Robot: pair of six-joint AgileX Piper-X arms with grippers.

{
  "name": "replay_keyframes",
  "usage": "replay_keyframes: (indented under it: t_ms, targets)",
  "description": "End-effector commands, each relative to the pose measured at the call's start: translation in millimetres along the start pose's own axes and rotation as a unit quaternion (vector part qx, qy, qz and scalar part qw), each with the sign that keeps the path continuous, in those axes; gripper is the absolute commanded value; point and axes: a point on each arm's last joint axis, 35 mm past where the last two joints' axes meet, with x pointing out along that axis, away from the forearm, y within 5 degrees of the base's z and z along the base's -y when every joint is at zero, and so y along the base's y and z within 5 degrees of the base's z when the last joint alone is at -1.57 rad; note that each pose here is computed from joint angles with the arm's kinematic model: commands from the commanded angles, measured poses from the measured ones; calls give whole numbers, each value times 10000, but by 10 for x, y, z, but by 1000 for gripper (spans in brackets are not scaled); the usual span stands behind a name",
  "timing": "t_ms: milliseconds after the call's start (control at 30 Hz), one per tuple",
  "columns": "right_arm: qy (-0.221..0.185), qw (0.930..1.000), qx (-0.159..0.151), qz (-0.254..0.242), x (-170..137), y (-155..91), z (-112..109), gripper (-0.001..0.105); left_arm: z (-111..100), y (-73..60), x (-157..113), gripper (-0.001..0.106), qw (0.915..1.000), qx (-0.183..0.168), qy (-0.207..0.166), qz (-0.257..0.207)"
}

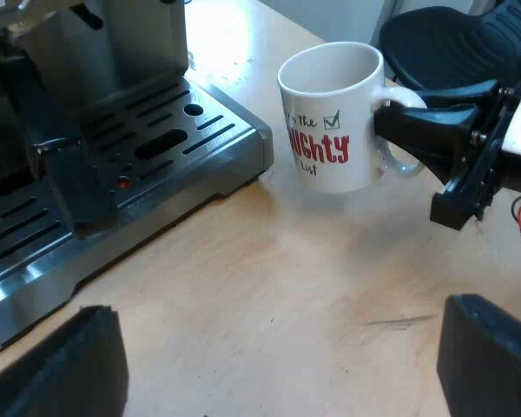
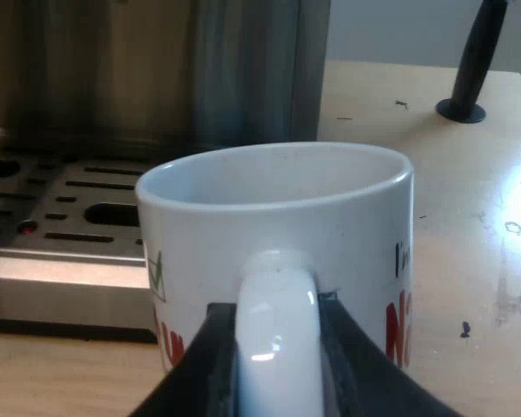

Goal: Remove mug from coffee machine

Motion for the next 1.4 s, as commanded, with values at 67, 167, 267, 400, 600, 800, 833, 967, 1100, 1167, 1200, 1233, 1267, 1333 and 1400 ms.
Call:
replay_keyframes:
  t_ms: [67, 167, 267, 400, 600, 800, 833, 967, 1100, 1167, 1200, 1233, 1267, 1333, 1400]
  targets:
    - [28, 9991, 327, -251, 111, -119, 72, 0, 6, -25, 0, 79, 9999, 66, 16, -120]
    - [164, 9987, 426, -222, 207, -189, 59, 0, 0, -53, 8, 79, 9996, 134, 63, -248]
    - [260, 9975, 500, -415, 274, -261, 47, 0, -4, -79, 14, 79, 9991, 198, 98, -365]
    - [362, 9950, 582, -721, 355, -362, 33, 0, 22, -98, 16, 79, 9986, 281, -9, -446]
    - [487, 9952, 522, -672, 461, -473, -38, 0, 109, -76, 127, 79, 9984, 325, -112, -459]
    - [96, 9971, 532, -527, 555, -606, -125, 0, 170, -22, 308, 79, 9987, 271, 12, -431]
    - [14, 9973, 444, -578, 570, -643, -135, 0, 181, -14, 334, 79, 9987, 270, 14, -431]
    - [-309, 9981, 406, -346, 615, -746, -182, 0, 196, -2, 376, 79, 9987, 264, 27, -428]
    - [-356, 9973, 532, -367, 697, -890, -292, 0, 198, 28, 456, 79, 9989, 207, 158, -398]
    - [-351, 9974, 557, -286, 744, -945, -344, 0, 201, 40, 487, 79, 9989, 189, 199, -388]
    - [-370, 9977, 547, -163, 781, -969, -369, 0, 204, 52, 519, 79, 9988, 173, 237, -380]
    - [-415, 9978, 511, -66, 818, -988, -388, 0, 206, 59, 541, 79, 9988, 163, 259, -375]
    - [-433, 9978, 500, -71, 836, -998, -396, 0, 207, 65, 555, 79, 9988, 155, 277, -370]
    - [-499, 9973, 514, -179, 897, -1024, -421, 0, 203, 85, 604, 79, 9986, 116, 366, -350]
    - [-519, 9970, 533, -235, 943, -1025, -448, 0, 200, 96, 631, 79, 9985, 94, 417, -338]
